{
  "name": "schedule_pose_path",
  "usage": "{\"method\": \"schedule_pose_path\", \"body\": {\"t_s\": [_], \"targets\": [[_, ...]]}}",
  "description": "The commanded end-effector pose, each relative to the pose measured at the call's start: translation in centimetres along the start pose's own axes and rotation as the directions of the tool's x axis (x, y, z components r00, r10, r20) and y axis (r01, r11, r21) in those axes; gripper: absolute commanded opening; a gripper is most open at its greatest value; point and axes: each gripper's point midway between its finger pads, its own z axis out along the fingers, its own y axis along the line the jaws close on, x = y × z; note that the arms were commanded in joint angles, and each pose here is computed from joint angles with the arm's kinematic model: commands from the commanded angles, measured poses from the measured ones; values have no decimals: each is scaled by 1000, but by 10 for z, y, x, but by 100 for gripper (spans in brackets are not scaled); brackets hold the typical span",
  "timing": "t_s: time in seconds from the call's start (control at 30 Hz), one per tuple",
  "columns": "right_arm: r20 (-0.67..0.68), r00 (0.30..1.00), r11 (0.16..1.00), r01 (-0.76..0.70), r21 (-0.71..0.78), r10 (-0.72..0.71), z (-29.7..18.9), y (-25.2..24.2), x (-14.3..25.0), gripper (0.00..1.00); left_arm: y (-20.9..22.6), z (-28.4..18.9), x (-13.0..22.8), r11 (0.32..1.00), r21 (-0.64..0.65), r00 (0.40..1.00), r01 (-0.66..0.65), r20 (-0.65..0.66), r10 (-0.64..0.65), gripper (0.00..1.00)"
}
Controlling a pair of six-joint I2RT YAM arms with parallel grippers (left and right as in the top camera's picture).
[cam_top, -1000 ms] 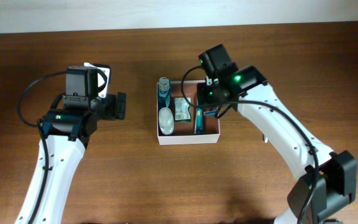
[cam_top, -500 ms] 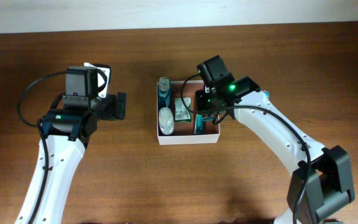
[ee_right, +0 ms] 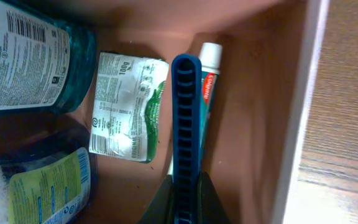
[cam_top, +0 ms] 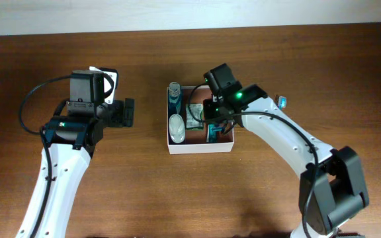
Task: Pack container
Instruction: 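Lower the comb upright beside the toothpaste and open the right gripper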
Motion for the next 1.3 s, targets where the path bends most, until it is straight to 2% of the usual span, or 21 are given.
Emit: {"method": "schedule_pose_path", "body": {"t_s": [0.0, 0.87, 0.97, 1.27], "targets": [[-24, 1000, 1000, 3, -3, -3, 12, 6, 7, 4, 0, 1, -1, 1000, 5, 1000, -14, 1, 14, 99], [-69, 998, 1000, 4, 18, -3, 41, 3, 16, 5, 0, 1, -1, 1000, 5, 1000, -14, 1, 14, 100], [-70, 998, 1000, 5, 18, -3, 41, 3, 16, 11, 0, 1, -1, 1000, 5, 1000, -14, 0, 14, 99], [-68, 998, 1000, 4, 17, -3, 41, 3, 16, 11, 0, 1, -1, 1000, 5, 1000, -13, 1, 13, 99]]}}
